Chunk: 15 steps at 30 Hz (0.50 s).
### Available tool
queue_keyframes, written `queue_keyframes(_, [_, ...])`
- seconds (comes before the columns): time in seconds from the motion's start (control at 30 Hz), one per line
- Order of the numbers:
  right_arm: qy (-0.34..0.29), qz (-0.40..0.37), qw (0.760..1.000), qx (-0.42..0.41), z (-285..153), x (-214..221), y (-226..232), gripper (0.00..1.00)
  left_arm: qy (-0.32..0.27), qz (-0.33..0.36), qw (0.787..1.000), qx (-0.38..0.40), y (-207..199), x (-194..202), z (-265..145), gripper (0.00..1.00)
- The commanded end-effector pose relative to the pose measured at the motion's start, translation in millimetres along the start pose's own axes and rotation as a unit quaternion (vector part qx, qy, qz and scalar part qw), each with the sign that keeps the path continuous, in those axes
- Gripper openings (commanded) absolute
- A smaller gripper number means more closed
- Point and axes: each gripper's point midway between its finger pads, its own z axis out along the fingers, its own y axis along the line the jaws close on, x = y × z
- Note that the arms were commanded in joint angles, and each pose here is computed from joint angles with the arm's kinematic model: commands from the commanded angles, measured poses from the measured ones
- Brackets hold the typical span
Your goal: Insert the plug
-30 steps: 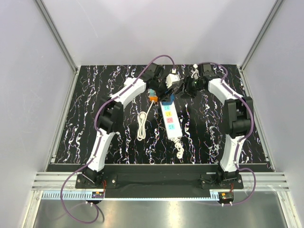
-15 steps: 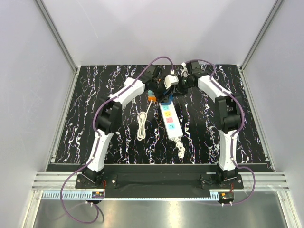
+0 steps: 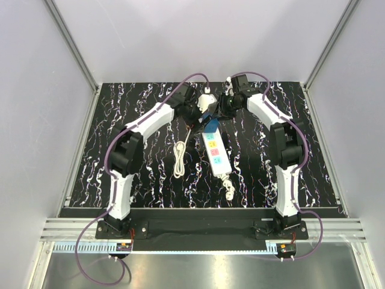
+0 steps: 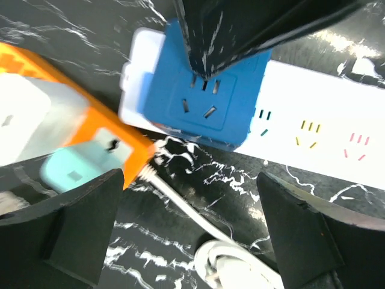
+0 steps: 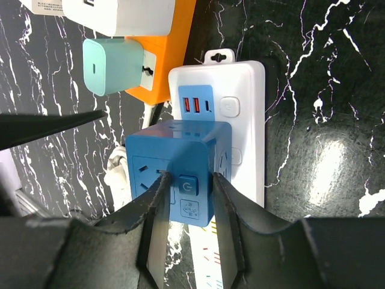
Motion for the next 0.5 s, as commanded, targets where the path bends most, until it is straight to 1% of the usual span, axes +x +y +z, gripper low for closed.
queue_keyframes(0.0, [0.068, -0.018, 0.993, 0.095, 25.6, 50.3, -36.2, 0.38, -0.074, 0.013, 0.996, -0.057, 11.0, -51.1, -46.9, 0.99])
queue_keyframes(0.07, [0.07, -0.026, 0.991, 0.112, 27.1, 52.9, -39.5, 0.37, -0.092, 0.002, 0.993, -0.071, 11.7, -62.8, -62.7, 0.99])
queue_keyframes(0.13, [0.075, -0.033, 0.989, 0.122, 30.5, 58.7, -39.5, 0.35, -0.093, -0.01, 0.992, -0.088, 14.0, -63.9, -72.4, 0.99])
queue_keyframes(0.17, [0.077, -0.04, 0.986, 0.142, 31.6, 61.8, -45.7, 0.34, -0.105, -0.022, 0.989, -0.1, 13.6, -70.6, -85.2, 0.99])
queue_keyframes(0.2, [0.085, -0.047, 0.983, 0.153, 34.9, 67.6, -48.6, 0.34, -0.097, -0.031, 0.989, -0.111, 13.9, -63.8, -87.5, 0.99])
queue_keyframes(0.23, [0.091, -0.056, 0.981, 0.162, 37.8, 73.5, -48.4, 0.34, -0.103, -0.037, 0.986, -0.125, 17.1, -64.7, -93.1, 0.99])
queue_keyframes(0.27, [0.097, -0.061, 0.976, 0.184, 38.8, 77.8, -56.5, 0.34, -0.115, -0.058, 0.981, -0.142, 17.3, -69.6, -105.9, 0.99])
queue_keyframes(0.3, [0.1, -0.065, 0.974, 0.192, 39.6, 80.8, -59.4, 0.34, -0.113, -0.075, 0.978, -0.16, 21.1, -65.1, -110.0, 0.99])
queue_keyframes(0.33, [0.102, -0.067, 0.973, 0.197, 40.3, 83.5, -60.7, 0.34, -0.113, -0.096, 0.967, -0.206, 34.0, -63.6, -123.2, 0.99])
queue_keyframes(0.37, [0.104, -0.066, 0.972, 0.2, 40.3, 86.1, -63.1, 0.34, -0.119, -0.134, 0.958, -0.223, 38.1, -63.0, -129.0, 0.99])
queue_keyframes(0.43, [0.101, -0.066, 0.97, 0.21, 38.0, 86.0, -66.3, 0.34, -0.107, -0.165, 0.942, -0.273, 51.4, -53.6, -145.9, 0.99])
queue_keyframes(0.47, [0.097, -0.069, 0.968, 0.221, 34.7, 86.2, -69.9, 0.33, -0.111, -0.187, 0.933, -0.286, 54.5, -51.7, -150.1, 0.99])
